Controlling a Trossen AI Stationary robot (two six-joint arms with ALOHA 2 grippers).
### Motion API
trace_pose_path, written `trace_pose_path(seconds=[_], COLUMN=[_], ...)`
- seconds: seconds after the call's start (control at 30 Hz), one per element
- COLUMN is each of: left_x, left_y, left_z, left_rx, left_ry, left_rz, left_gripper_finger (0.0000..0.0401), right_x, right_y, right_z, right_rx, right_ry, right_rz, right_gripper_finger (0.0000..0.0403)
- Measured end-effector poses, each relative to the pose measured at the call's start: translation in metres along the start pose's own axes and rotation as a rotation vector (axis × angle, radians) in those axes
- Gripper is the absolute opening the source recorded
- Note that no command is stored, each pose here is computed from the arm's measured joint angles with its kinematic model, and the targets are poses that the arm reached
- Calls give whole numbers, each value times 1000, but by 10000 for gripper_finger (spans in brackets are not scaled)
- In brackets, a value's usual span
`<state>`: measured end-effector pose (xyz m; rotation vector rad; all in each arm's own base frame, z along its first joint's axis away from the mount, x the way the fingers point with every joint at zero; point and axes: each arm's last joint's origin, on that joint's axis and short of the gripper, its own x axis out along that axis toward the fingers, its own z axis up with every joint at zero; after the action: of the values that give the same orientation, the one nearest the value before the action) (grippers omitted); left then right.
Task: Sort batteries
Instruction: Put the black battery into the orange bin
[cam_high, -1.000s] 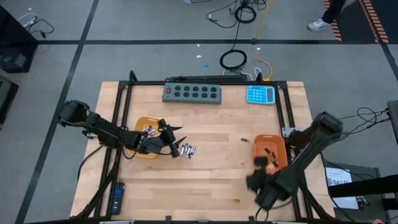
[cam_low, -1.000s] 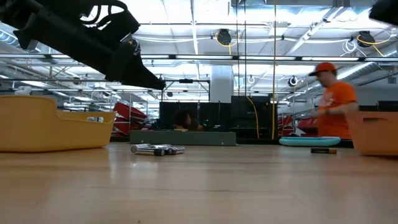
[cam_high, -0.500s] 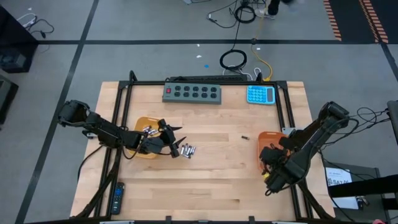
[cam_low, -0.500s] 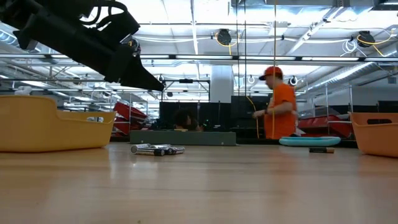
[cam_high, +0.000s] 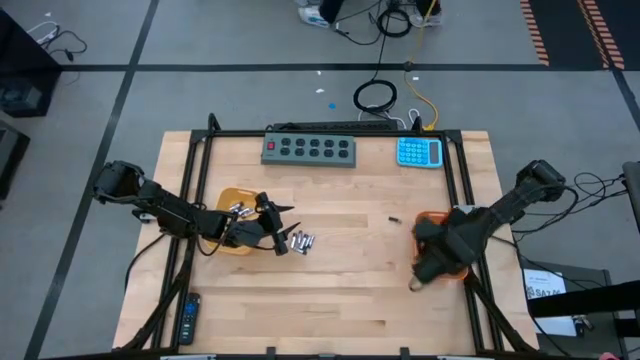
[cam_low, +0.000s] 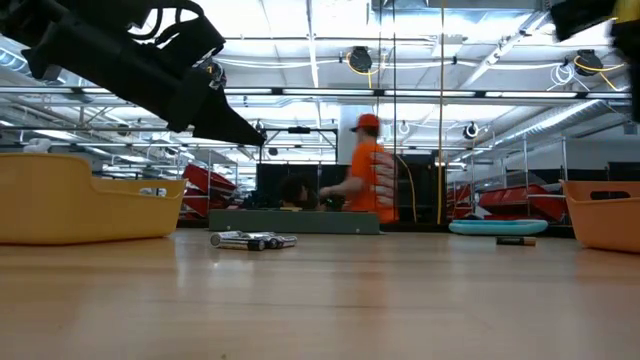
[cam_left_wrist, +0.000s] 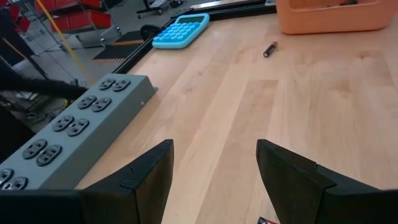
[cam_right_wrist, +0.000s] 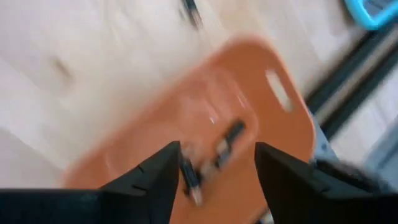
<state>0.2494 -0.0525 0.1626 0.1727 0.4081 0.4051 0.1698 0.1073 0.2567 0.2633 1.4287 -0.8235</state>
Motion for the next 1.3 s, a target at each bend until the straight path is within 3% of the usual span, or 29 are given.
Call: trace_pose_path(seconds=[0.13,0.27,0.6,1.03,1.3], left_x=[3,6,9,8,11], left_y=[4,8,11,10,15], left_z=[1,2,-2,-6,-6], left_rx=[-9,1,-11,-11,-21], left_ry=[-7,-2,31,73,75], left_rz=[16,12,-30,-41,-23], left_gripper_finger=[239,239,239,239,239], right_x=[6,17,38,127,138], right_y=[-2,-12,-42,-51,-48], right_z=[36,73,132,119,117], right_rx=[-52,-109,-136,-122,-125], right_ry=[-75,-104,-156,-66,-107], right_rz=[88,106,219,347,379], right_gripper_finger=[161,138,145,144,144])
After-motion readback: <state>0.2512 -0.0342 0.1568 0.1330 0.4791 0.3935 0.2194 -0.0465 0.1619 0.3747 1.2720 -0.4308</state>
